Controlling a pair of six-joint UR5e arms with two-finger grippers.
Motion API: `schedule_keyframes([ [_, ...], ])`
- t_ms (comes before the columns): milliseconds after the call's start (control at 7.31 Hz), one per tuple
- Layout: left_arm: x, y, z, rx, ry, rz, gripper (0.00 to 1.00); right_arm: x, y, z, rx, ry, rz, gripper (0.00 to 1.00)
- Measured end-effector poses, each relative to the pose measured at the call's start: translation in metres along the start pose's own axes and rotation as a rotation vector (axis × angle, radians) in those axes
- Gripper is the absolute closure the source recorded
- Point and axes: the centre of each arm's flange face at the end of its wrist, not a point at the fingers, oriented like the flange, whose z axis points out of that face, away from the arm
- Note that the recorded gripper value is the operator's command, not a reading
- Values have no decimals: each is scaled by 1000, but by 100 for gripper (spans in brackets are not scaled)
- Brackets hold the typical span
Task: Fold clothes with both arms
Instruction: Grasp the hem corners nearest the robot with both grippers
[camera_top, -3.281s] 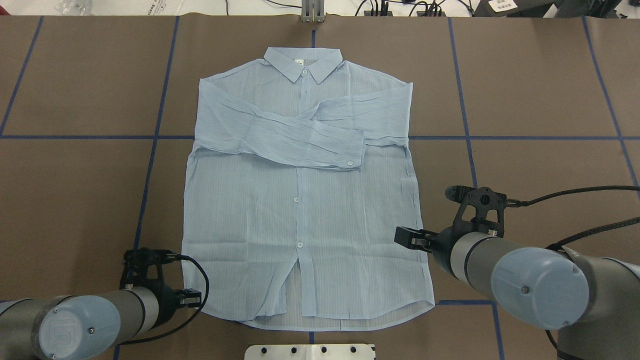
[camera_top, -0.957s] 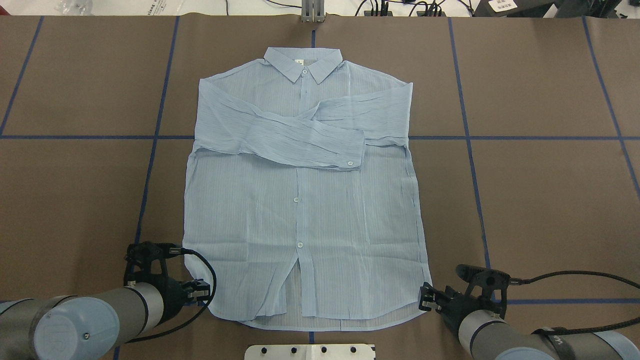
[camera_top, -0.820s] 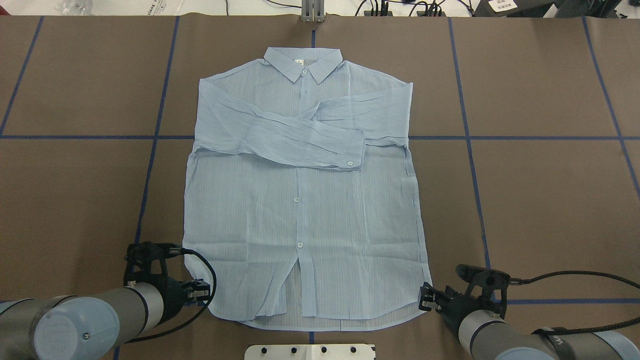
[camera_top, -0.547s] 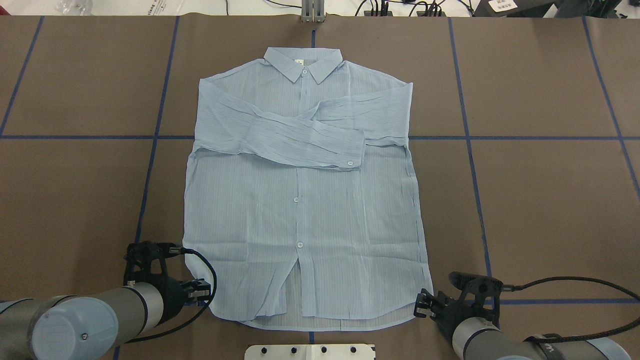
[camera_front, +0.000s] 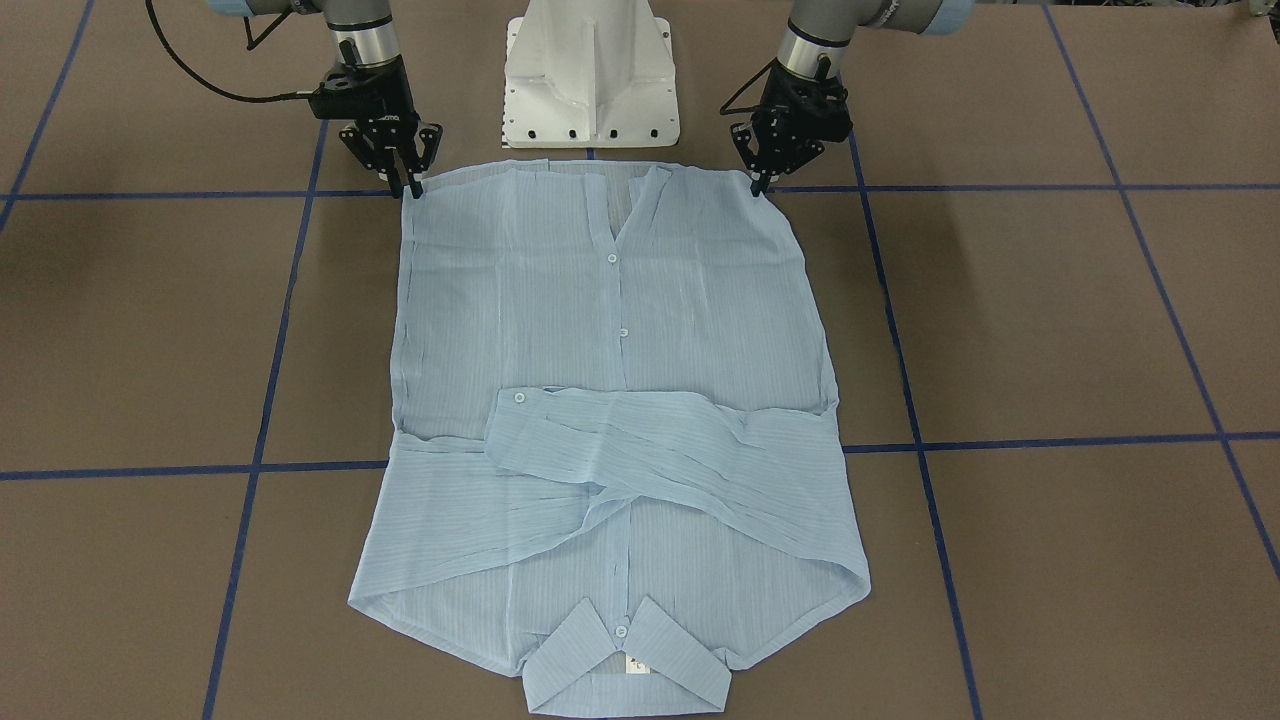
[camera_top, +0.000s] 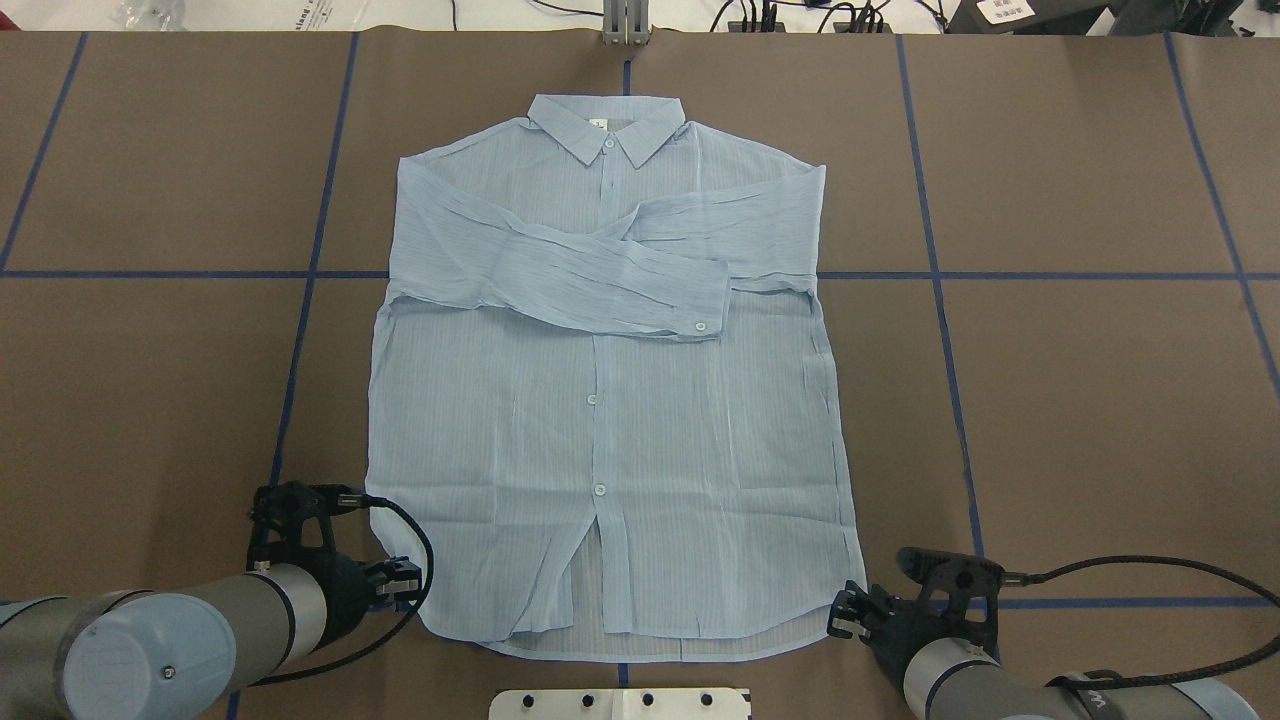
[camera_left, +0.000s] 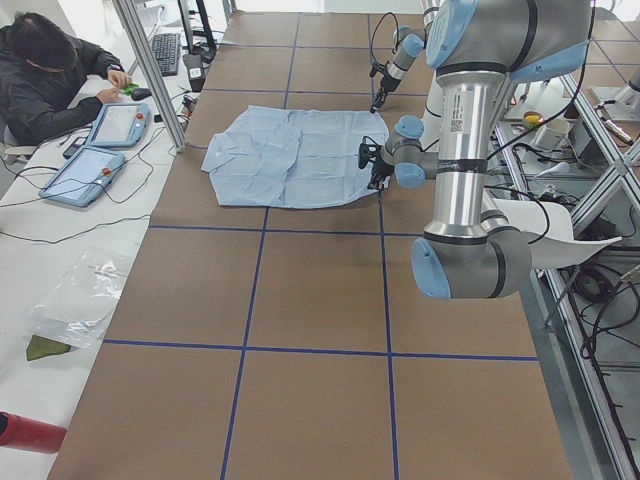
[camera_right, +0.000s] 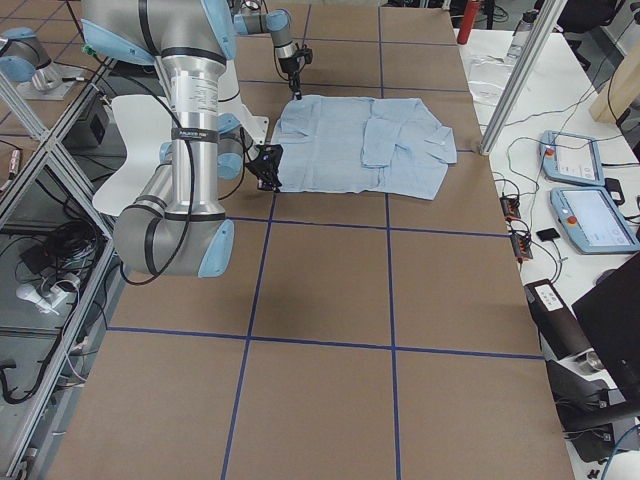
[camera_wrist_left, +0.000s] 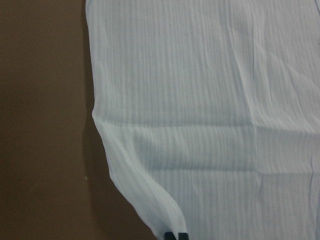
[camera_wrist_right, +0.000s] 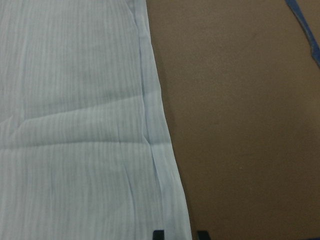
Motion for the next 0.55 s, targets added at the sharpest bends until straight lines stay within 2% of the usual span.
schedule_keyframes([
  [137, 0, 0, 0, 0, 0, 0, 100, 0, 2, 0, -1, 0, -2, 70],
  [410, 0, 0, 0, 1, -1, 0, 100, 0, 5, 0, -5, 0, -7, 100],
  [547, 0, 0, 0, 1, -1, 0, 100, 0, 6, -1, -7, 0, -8, 100],
])
